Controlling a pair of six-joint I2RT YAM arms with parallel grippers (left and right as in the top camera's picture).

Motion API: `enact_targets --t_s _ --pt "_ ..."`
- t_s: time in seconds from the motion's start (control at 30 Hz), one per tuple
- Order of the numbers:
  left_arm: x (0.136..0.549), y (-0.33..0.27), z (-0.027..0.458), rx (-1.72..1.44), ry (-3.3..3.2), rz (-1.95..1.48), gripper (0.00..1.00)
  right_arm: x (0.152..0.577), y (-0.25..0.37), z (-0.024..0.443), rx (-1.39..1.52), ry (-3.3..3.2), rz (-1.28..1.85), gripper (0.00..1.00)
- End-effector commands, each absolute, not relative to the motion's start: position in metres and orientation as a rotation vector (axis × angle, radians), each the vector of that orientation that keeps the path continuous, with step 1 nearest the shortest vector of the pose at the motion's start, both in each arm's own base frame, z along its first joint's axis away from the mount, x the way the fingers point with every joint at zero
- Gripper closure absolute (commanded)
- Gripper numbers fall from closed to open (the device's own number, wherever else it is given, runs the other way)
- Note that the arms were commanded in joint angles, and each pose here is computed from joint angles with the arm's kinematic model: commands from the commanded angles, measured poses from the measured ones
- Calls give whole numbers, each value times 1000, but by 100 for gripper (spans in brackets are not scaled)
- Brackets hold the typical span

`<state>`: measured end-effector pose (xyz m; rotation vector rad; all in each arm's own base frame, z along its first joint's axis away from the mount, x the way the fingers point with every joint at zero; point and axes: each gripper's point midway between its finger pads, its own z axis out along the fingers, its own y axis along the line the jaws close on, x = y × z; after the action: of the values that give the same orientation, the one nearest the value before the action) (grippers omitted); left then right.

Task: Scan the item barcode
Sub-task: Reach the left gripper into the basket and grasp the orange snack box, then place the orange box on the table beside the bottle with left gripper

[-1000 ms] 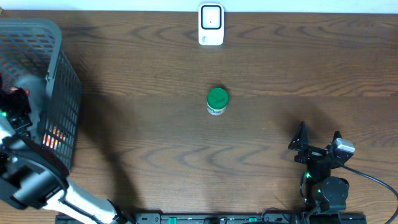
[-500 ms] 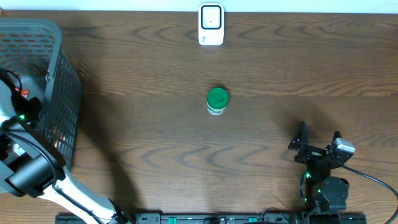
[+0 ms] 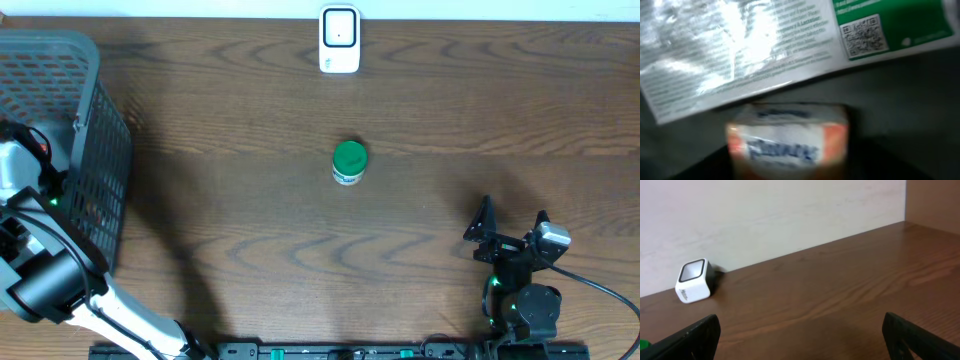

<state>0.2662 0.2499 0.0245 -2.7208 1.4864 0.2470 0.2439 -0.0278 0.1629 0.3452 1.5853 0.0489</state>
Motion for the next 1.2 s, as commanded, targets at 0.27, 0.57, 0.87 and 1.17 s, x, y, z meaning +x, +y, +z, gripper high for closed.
enact_targets --t_s 0.27,0.57,0.87,1.17 --pt "283 233 35 -2711 1657 -25 43 244 -26 162 329 1590 46 1" --pt "375 241 256 -2094 1448 -931 44 244 -26 162 329 1590 46 1" --pt "339 178 461 -1410 1326 -848 43 244 -26 162 329 1589 46 1" --pt "360 -54 439 -708 1946 -836 40 244 -26 162 329 1590 46 1"
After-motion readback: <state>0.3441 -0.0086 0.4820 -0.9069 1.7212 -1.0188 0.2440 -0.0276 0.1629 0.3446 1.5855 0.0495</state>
